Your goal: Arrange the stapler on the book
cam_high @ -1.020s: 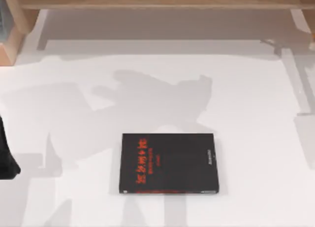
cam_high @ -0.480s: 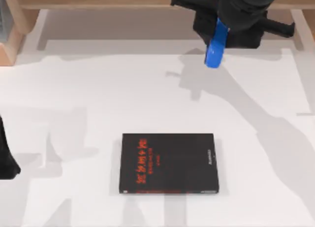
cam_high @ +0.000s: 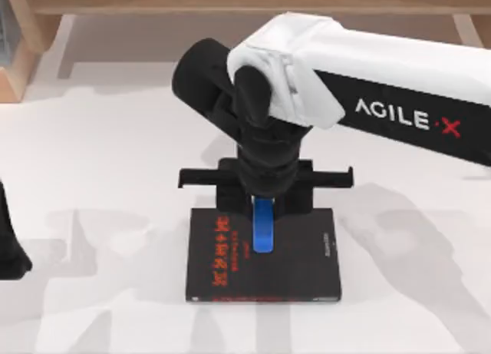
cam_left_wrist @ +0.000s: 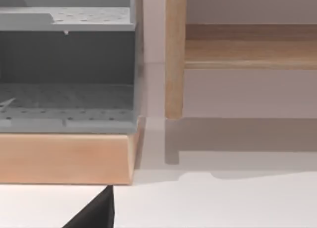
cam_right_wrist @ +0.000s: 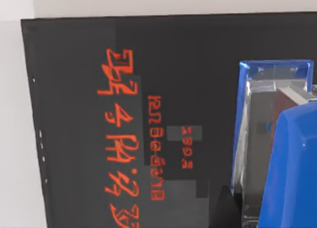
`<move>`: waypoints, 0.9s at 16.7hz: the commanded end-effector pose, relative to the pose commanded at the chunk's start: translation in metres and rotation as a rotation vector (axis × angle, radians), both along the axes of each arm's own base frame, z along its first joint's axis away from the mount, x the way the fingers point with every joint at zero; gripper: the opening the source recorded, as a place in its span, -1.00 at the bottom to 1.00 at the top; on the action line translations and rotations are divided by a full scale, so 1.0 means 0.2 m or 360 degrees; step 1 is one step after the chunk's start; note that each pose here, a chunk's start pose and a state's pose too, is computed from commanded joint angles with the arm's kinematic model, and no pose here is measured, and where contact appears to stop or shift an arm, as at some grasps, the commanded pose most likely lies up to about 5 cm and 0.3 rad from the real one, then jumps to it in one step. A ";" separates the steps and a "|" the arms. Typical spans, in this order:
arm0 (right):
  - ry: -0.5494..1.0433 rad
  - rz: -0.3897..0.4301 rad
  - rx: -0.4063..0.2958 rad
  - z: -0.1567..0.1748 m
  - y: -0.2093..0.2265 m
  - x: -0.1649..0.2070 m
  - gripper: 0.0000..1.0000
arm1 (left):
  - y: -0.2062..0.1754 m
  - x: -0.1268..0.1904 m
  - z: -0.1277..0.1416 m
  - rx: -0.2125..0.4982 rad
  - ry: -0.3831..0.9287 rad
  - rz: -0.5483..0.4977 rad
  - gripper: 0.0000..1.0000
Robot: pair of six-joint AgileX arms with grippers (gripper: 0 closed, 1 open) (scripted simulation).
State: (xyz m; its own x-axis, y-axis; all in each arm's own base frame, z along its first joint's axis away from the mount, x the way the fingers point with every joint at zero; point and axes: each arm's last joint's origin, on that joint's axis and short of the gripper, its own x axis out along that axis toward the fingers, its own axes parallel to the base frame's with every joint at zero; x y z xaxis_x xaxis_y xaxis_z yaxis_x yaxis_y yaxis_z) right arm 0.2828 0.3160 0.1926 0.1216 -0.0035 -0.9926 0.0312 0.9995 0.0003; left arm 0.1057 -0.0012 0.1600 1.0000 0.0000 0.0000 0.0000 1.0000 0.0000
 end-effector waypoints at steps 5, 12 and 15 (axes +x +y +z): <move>0.0014 -0.0001 -0.0038 -0.05 0.01 -0.02 -1.00 | 0.00 0.00 0.00 0.0000 0.0000 0.0000 1.00; 0.0013 -0.0003 -0.0036 -0.15 0.01 -0.01 -1.00 | 0.00 0.00 0.00 0.0000 0.0000 0.0000 1.00; 0.0014 -0.0001 -0.0038 -0.20 0.01 -0.01 -1.00 | 0.00 0.00 0.00 0.0000 0.0000 0.0000 1.00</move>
